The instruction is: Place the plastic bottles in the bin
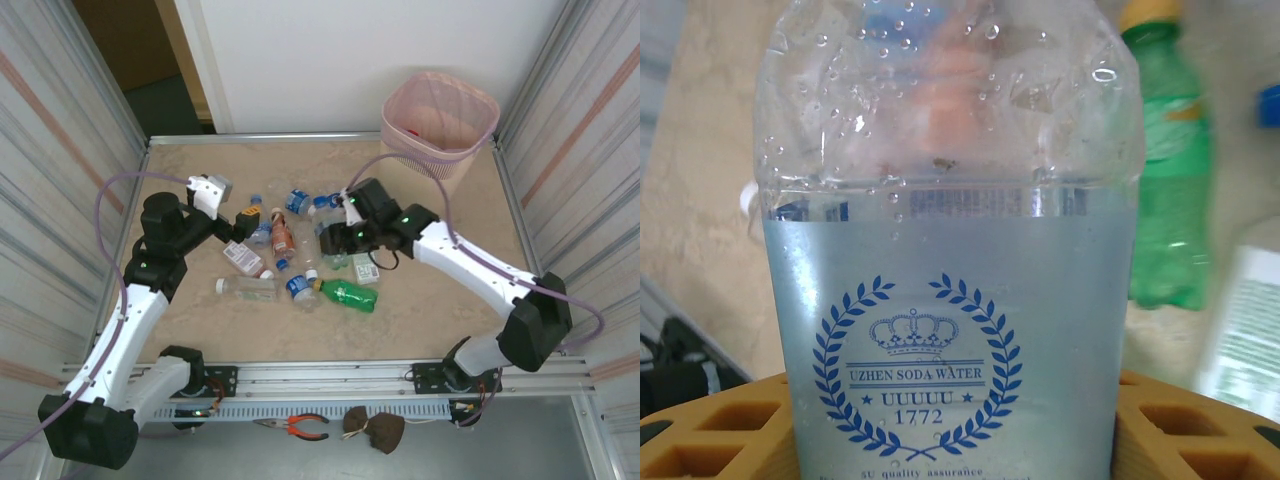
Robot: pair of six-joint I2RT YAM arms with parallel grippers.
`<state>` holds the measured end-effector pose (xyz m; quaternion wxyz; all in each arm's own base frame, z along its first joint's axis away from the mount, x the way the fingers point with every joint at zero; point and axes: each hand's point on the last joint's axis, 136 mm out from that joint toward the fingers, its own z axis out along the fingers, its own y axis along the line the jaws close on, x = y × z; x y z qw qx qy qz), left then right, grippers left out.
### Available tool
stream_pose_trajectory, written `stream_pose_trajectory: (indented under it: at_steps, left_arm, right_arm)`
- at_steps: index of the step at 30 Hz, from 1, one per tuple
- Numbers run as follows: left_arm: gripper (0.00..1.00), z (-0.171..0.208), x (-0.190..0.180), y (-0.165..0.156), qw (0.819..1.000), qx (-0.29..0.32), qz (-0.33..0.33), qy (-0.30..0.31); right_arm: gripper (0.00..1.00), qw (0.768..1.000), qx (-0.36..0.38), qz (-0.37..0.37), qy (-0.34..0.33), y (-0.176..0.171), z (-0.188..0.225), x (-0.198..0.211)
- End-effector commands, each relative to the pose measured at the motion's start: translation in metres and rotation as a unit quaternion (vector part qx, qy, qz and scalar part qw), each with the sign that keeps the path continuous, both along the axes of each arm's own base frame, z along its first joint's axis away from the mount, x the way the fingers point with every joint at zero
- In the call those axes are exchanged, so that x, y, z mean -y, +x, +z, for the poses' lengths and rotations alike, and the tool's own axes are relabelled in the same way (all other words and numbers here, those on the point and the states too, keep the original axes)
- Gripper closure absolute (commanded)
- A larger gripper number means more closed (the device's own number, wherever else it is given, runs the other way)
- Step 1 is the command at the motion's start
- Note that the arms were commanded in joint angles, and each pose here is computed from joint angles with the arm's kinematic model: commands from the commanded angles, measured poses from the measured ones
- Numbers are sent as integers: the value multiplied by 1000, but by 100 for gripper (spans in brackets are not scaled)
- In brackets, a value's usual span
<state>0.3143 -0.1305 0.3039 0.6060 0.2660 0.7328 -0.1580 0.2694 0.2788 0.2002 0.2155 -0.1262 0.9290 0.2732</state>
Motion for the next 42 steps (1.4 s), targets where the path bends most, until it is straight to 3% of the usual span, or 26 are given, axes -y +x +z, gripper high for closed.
stream_pose_trajectory:
  at_steps: [1,8,15,24,32,42]
  left_arm:
    - [1,4,2,-4,1000,8,-7,-3]
    - [1,3,1,-4,1000,7,-6,-4]
    - [1,5,2,-6,1000,9,-8,-6]
    - [1,9,2,-8,1000,14,-10,-9]
    - [1,10,2,-9,1000,16,-10,-9]
    - [1,10,1,-9,1000,17,-8,-7]
  right_arm:
    - [43,999,38,-17,13,14,43,24]
    - [42,991,113,-74,24,56,110,78]
    - [47,971,148,-182,51,105,161,143]
    - [53,921,146,-349,89,177,187,232]
    - [58,898,101,-424,56,227,151,275]
    - [54,903,39,-427,30,273,109,255]
